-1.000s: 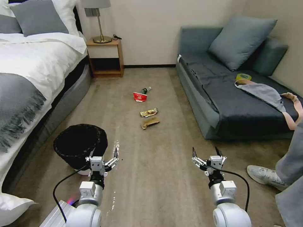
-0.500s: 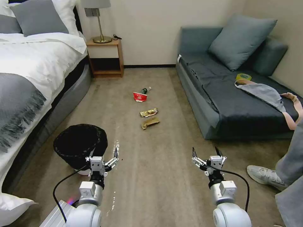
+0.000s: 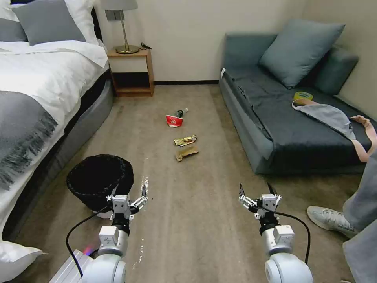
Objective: Pick up the trash bin, then pick up the garbage on the floor and place it into the trash bin.
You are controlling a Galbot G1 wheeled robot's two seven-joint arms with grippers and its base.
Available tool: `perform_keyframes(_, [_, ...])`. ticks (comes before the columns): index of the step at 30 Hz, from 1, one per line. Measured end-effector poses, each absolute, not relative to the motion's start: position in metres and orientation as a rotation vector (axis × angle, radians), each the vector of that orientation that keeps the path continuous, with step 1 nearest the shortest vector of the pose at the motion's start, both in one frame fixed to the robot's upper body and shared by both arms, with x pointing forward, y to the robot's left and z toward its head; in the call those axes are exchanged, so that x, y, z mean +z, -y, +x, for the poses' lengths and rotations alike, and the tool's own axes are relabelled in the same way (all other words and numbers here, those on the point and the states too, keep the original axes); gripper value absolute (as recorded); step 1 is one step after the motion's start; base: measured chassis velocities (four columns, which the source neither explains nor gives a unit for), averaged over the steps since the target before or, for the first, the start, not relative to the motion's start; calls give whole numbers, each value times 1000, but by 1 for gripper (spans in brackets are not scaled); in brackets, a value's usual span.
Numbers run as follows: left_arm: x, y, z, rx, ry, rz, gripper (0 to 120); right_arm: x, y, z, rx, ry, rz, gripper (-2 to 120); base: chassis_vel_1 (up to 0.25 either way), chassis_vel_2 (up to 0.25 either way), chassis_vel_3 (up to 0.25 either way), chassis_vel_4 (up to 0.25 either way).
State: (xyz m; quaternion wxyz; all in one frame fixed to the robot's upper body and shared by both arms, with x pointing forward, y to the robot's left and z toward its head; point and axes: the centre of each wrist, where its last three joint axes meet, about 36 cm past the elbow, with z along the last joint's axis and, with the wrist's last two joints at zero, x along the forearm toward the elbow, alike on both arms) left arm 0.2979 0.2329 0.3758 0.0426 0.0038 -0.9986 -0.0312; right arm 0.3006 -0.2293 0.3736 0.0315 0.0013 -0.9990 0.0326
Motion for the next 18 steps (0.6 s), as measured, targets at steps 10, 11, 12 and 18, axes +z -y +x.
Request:
perform_keyframes(10, [431, -262, 292, 13, 2988, 176, 100, 453, 209, 311, -90, 3198, -57, 100, 0, 0, 0, 0])
perform_keyframes(11, [431, -265, 291, 6, 2985, 191, 100, 452, 208, 310, -92, 3197, -59, 100, 0, 0, 0, 0])
perform_keyframes(12, [431, -265, 291, 6, 2985, 191, 100, 452, 208, 310, -92, 3197, -59, 100, 0, 0, 0, 0])
perform_keyframes(18, [441, -292, 294, 20, 2959, 366, 100, 453, 209, 309, -96, 3200, -73, 100, 0, 0, 0, 0])
